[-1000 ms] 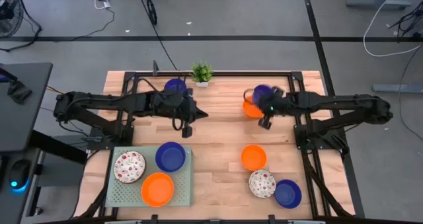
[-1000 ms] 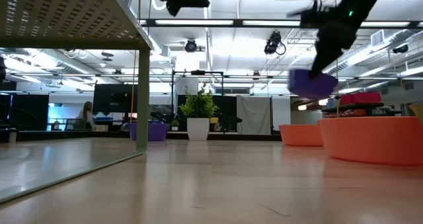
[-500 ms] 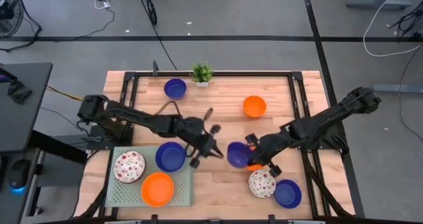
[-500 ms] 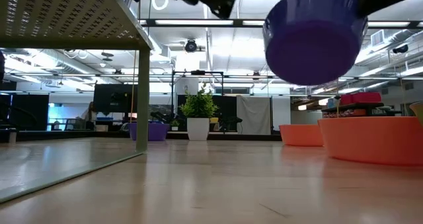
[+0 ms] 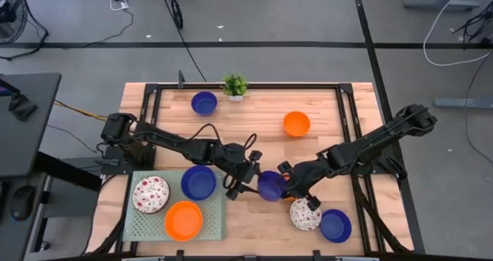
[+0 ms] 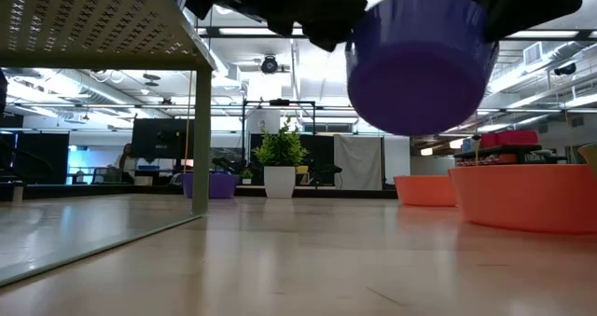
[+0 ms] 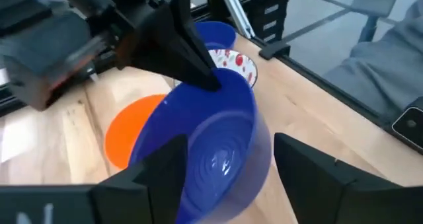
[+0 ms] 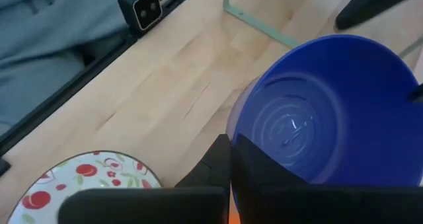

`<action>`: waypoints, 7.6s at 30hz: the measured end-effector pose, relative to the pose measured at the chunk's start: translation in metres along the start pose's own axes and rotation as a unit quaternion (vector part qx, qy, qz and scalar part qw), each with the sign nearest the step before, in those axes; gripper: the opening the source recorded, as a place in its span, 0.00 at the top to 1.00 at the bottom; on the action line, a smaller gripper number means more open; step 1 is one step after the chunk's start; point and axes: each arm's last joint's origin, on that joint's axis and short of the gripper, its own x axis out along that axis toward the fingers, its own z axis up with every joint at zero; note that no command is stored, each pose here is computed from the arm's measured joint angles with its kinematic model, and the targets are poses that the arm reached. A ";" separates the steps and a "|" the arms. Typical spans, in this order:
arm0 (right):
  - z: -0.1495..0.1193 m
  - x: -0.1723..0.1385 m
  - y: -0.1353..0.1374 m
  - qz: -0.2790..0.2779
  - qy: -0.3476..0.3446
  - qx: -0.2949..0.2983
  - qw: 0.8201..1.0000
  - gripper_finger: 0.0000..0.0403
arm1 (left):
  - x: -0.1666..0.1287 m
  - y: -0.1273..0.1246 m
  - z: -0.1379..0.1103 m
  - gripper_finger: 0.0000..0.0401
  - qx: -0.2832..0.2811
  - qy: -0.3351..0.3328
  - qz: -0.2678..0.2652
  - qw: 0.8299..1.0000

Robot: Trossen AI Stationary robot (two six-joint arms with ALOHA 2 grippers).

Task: Pick & Place Mini bowls
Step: Stack the blue bowl on top of the blue bowl on the shelf, then stack the orange bowl on top of the orange bowl on the shelf

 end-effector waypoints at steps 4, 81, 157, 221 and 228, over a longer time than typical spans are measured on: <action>0.002 0.000 -0.001 -0.003 -0.011 -0.014 1.000 0.99 | 0.002 -0.001 -0.004 0.45 -0.003 0.014 -0.006 1.000; 0.025 -0.007 0.090 0.029 -0.175 -0.022 0.984 0.80 | -0.136 -0.172 0.153 0.98 -0.131 0.324 0.180 0.919; -0.022 -0.037 0.126 -0.048 0.022 0.196 0.979 0.80 | 0.046 0.102 0.040 0.96 -0.074 0.050 0.114 0.989; -0.049 -0.028 0.071 -0.417 0.006 0.326 0.849 0.80 | -0.014 0.197 0.008 0.53 -0.054 0.052 0.221 0.972; -0.062 -0.030 -0.007 -0.437 0.128 0.332 0.826 0.80 | -0.112 0.175 0.055 0.67 -0.104 0.115 0.217 0.964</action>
